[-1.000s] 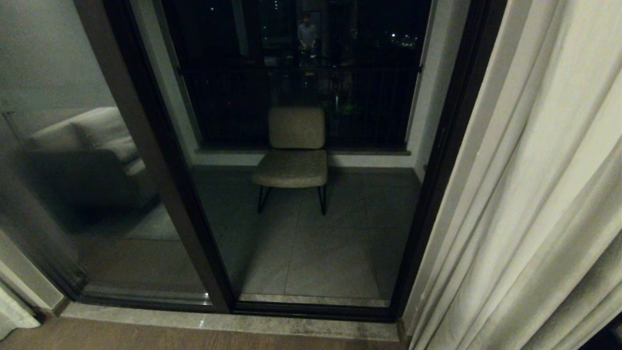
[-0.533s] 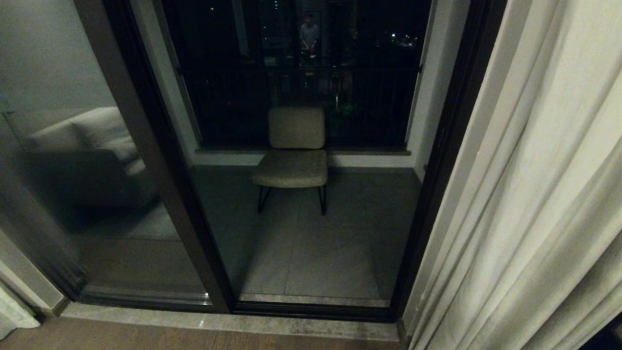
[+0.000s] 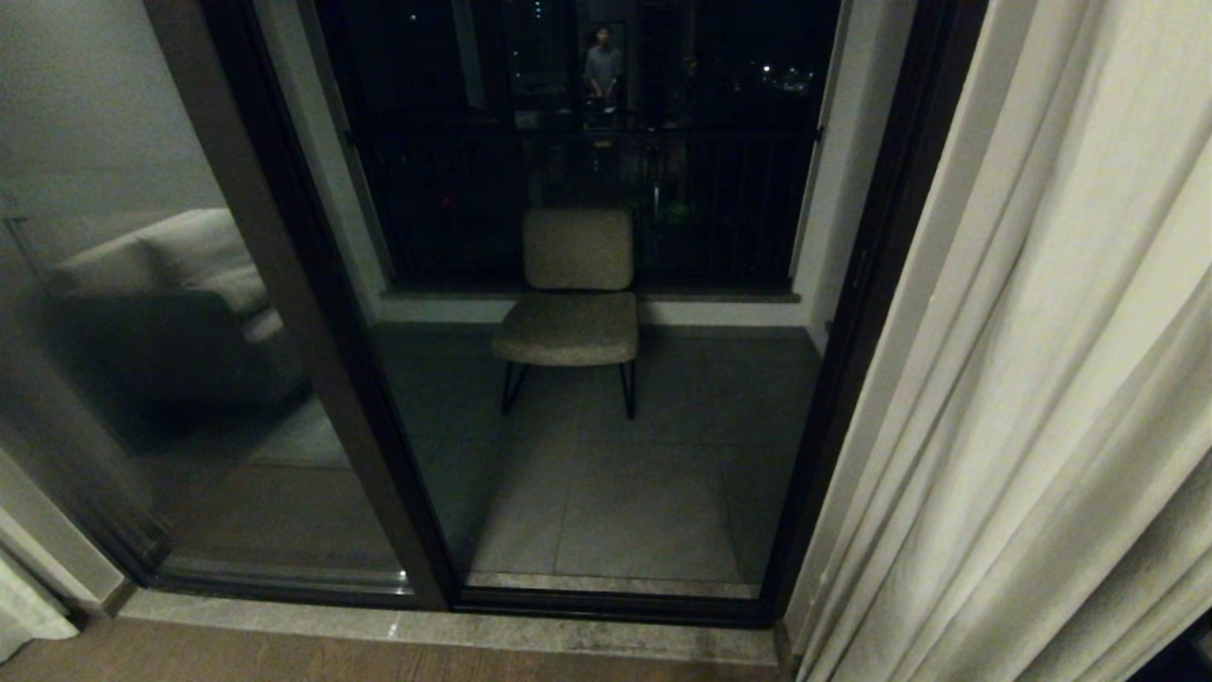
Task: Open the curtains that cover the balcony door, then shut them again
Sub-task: Close the inner curtains on both sides
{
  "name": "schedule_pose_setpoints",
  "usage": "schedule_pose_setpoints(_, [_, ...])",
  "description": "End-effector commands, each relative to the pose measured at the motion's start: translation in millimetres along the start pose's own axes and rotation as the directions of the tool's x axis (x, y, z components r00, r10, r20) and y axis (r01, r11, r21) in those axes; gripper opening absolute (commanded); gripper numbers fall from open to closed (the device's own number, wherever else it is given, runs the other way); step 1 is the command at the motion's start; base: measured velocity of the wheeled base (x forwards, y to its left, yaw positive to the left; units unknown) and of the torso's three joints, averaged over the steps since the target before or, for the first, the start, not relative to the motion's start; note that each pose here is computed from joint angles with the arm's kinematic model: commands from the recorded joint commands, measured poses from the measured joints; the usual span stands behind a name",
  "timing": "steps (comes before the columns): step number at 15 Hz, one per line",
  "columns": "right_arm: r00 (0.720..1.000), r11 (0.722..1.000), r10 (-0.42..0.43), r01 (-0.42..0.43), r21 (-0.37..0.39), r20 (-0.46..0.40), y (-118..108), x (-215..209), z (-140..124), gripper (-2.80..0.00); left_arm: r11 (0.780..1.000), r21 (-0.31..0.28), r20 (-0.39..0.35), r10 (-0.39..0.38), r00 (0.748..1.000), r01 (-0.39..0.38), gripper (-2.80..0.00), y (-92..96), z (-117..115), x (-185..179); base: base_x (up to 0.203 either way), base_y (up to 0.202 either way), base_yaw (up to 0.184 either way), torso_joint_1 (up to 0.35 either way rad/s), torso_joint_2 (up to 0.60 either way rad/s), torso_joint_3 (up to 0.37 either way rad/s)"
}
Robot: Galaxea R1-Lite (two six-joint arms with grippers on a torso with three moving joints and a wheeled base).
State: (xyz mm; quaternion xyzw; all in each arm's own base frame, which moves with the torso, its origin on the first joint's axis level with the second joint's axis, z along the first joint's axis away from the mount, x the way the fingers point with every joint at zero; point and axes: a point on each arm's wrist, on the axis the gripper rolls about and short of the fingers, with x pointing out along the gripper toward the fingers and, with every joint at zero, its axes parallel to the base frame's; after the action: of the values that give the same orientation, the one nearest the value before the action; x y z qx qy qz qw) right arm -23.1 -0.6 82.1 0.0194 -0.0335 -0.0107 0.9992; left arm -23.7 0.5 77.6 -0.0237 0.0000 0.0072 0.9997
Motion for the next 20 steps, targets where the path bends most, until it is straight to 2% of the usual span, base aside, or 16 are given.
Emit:
schedule_pose_setpoints(1, [1.000,1.000,0.000,0.000,-0.001,-0.001,0,0,0,-2.80,1.000,0.000,0.000,0.001,1.000,-0.001,-2.80,0.0,0,0,0.000,0.000,0.000,0.000,0.00,0.000])
schedule_pose_setpoints(4, [1.000,0.999,0.006,-0.006,-0.032,-0.002,0,0,0,-2.80,1.000,0.000,0.000,0.001,1.000,-0.001,-2.80,0.0,0,0,0.000,0.000,0.000,0.000,0.00,0.000])
schedule_pose_setpoints(8, [1.000,0.999,0.005,-0.005,-0.032,0.000,0,1,3,-2.80,1.000,0.000,0.000,0.001,1.000,-0.001,-2.80,0.0,0,0,0.000,0.000,0.000,0.000,0.00,0.000])
schedule_pose_setpoints(14, [1.000,1.000,0.014,-0.013,-0.024,0.028,2,1,32,-2.80,1.000,0.000,0.000,0.001,1.000,-0.001,-2.80,0.0,0,0,0.000,0.000,0.000,0.000,0.00,0.000])
schedule_pose_setpoints(18, [1.000,1.000,-0.006,0.007,-0.026,0.004,3,14,58,-2.80,1.000,0.000,0.000,0.001,1.000,-0.001,-2.80,0.0,0,0,0.000,0.000,0.000,0.000,0.00,0.000])
schedule_pose_setpoints(20, [0.999,0.999,-0.045,0.045,-0.025,-0.023,4,23,71,-2.80,1.000,0.000,0.000,0.001,1.000,-0.001,-2.80,0.0,0,0,0.000,0.000,0.000,0.000,0.00,0.000])
